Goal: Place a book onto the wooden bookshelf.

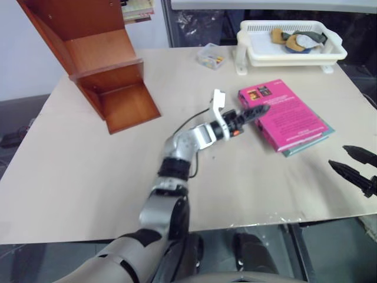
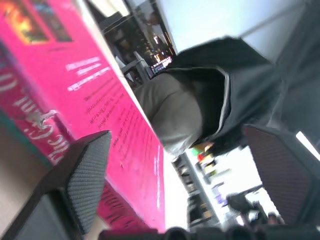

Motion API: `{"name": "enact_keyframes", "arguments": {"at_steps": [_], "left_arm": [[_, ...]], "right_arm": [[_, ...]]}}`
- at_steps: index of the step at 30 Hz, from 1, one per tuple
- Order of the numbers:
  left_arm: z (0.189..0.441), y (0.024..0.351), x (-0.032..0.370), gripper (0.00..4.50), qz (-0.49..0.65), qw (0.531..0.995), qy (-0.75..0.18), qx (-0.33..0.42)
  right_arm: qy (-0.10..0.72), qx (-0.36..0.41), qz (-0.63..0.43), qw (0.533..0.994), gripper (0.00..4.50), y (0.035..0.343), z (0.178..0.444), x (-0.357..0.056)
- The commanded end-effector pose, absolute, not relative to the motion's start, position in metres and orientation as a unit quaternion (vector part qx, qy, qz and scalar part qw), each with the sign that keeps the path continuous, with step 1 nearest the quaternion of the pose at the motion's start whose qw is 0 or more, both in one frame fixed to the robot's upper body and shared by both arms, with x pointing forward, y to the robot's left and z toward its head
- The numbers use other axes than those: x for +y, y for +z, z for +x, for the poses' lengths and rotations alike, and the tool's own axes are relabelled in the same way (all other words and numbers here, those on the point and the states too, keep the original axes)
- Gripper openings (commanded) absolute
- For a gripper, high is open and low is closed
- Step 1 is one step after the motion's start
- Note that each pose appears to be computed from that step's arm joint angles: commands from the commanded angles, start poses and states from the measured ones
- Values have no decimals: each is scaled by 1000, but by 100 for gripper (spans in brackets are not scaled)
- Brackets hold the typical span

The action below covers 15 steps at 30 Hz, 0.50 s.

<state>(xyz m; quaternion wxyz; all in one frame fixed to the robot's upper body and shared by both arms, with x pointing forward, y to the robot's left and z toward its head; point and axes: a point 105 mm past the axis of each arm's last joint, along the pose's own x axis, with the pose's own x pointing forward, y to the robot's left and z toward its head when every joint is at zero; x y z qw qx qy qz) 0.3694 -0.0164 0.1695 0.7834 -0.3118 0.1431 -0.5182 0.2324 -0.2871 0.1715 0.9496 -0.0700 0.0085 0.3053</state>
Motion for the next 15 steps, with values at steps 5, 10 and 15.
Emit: {"name": "enact_keyframes", "arguments": {"at_steps": [5,10,15], "left_arm": [[335,210,37,449,-79,827,-557,-13],[307,229,80,449,35,823,-562,-73],[288,249,106,449,89,816,-563,-97]], "right_arm": [[229,-22,-91,969,318,186,269,-310],[155,-37,-88,983,318,195,307,-326],[82,-37,-74,993,318,199,345,-340]]}}
